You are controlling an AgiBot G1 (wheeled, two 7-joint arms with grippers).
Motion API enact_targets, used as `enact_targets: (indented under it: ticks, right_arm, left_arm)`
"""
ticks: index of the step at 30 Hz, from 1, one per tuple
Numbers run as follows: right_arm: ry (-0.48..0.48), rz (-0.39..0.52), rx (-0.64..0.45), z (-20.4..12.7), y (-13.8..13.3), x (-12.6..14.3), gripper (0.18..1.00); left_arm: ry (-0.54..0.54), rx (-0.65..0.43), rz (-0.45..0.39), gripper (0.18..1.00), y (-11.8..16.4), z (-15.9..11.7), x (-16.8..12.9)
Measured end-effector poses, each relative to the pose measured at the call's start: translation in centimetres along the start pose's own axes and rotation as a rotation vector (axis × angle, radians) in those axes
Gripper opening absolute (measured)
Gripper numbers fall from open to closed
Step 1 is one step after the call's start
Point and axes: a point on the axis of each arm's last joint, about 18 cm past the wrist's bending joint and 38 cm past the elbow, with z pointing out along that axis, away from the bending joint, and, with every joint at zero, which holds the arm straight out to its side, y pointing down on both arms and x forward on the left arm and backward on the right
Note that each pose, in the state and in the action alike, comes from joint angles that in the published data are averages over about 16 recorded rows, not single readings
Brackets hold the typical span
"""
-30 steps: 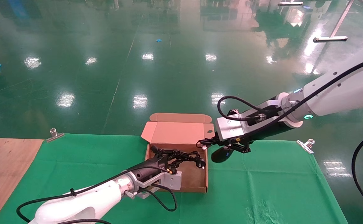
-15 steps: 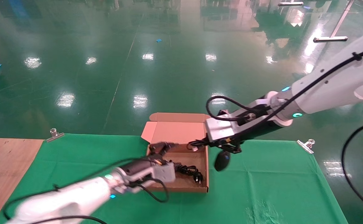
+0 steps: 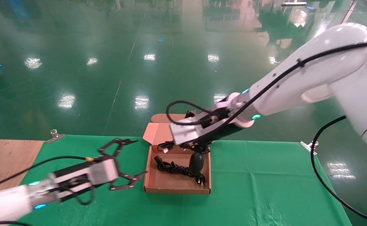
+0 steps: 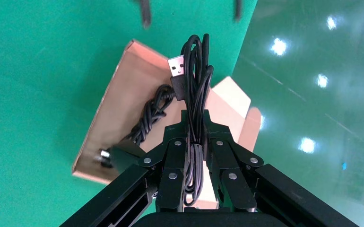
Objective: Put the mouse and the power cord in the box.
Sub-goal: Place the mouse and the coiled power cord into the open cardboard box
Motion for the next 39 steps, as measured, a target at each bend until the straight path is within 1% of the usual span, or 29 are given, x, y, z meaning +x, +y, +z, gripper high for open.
enact_targets:
  ticks: [4, 8, 11, 15, 19, 23, 29, 39]
  right_arm:
    - [0.016, -0.006, 0.001, 1.4, -0.3, -0.3, 0.222]
    - [0.052, -0.001, -0.014, 2.7, 0.1, -0.5, 0.222]
    - [0.086, 0.005, -0.032, 3.7, 0.7, -0.7, 0.222]
    - [0.13, 0.013, -0.061, 4.9, 1.8, -1.0, 0.222]
    - [0.167, 0.025, -0.087, 5.9, 2.8, -1.5, 0.222]
    - [0.181, 0.036, -0.097, 7.0, 3.5, -2.3, 0.222]
    - [0.17, 0.044, -0.091, 8.7, 3.6, -4.1, 0.222]
    - [0.133, 0.035, -0.075, 11.2, 3.0, -6.9, 0.222]
  left_arm:
    - [-0.035, 0.033, -0.062, 0.924, -0.4, -2.6, -2.0]
    - [-0.067, 0.075, -0.113, 0.966, -1.3, -4.3, -4.0]
    - [-0.081, 0.109, -0.144, 0.979, -2.1, -5.0, -5.2]
    - [-0.086, 0.144, -0.171, 0.994, -2.9, -5.1, -6.0]
    - [-0.08, 0.158, -0.187, 0.999, -3.1, -4.6, -6.2]
    - [-0.073, 0.158, -0.199, 1.001, -2.9, -4.0, -5.7]
    - [-0.069, 0.151, -0.212, 1.001, -2.4, -3.5, -4.9]
    - [-0.07, 0.151, -0.22, 1.001, -2.0, -3.6, -4.4]
